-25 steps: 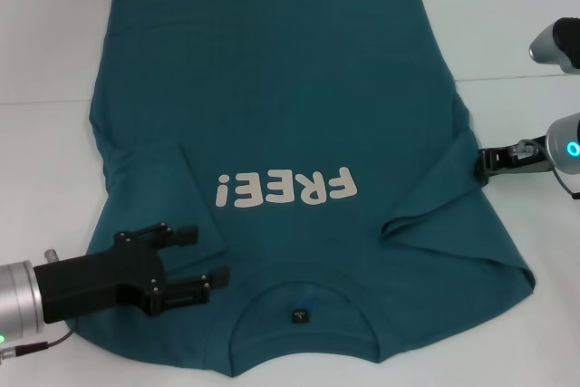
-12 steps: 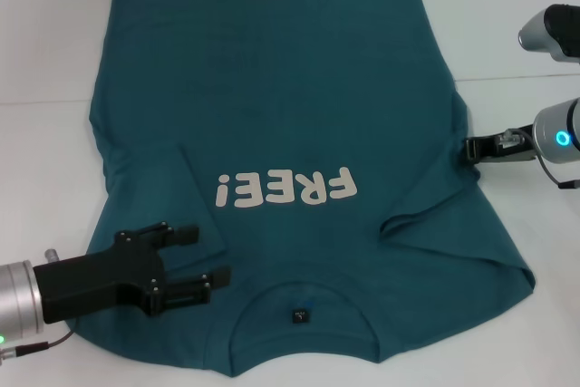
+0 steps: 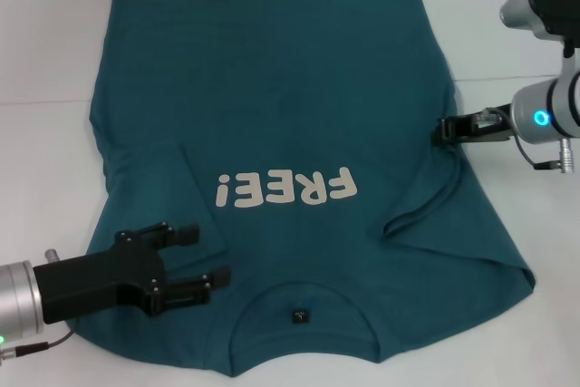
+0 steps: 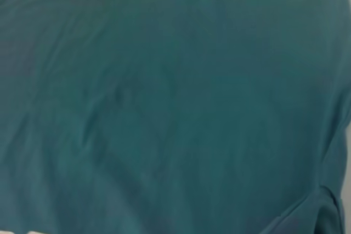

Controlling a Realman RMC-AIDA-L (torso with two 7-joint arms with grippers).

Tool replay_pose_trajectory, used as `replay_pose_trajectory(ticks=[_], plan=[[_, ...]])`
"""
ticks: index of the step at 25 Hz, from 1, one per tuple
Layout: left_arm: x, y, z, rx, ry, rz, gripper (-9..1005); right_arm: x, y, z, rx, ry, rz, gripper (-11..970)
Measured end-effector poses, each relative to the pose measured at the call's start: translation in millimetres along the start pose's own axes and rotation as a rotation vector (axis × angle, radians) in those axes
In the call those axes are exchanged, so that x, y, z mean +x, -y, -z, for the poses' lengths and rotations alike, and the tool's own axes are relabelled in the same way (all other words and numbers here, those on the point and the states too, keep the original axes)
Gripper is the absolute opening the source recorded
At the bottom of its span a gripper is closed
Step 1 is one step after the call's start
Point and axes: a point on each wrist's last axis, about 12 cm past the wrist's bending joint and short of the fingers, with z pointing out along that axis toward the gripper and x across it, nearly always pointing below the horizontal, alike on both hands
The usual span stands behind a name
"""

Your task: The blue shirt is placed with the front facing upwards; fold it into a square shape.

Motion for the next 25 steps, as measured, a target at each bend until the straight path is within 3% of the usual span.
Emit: replay_pose_trajectory(ticks=[7, 20, 25], plan=[[0.1, 0.0, 0.0, 0.0, -0.001, 0.0, 844, -4.4, -8.9, -2.6, -0.01, 0.006, 0.003, 35], [-0.4, -0.2, -0.7, 0.003, -0.004, -0.005, 843, -4.1, -11.3, -6.6, 0.002, 0.039, -0.031, 35], [0.3, 0.1, -0.1, 0.001, -0.005, -0.004, 844, -2.0, -18.1, -11.3, -0.008, 0.061, -0.048, 78]])
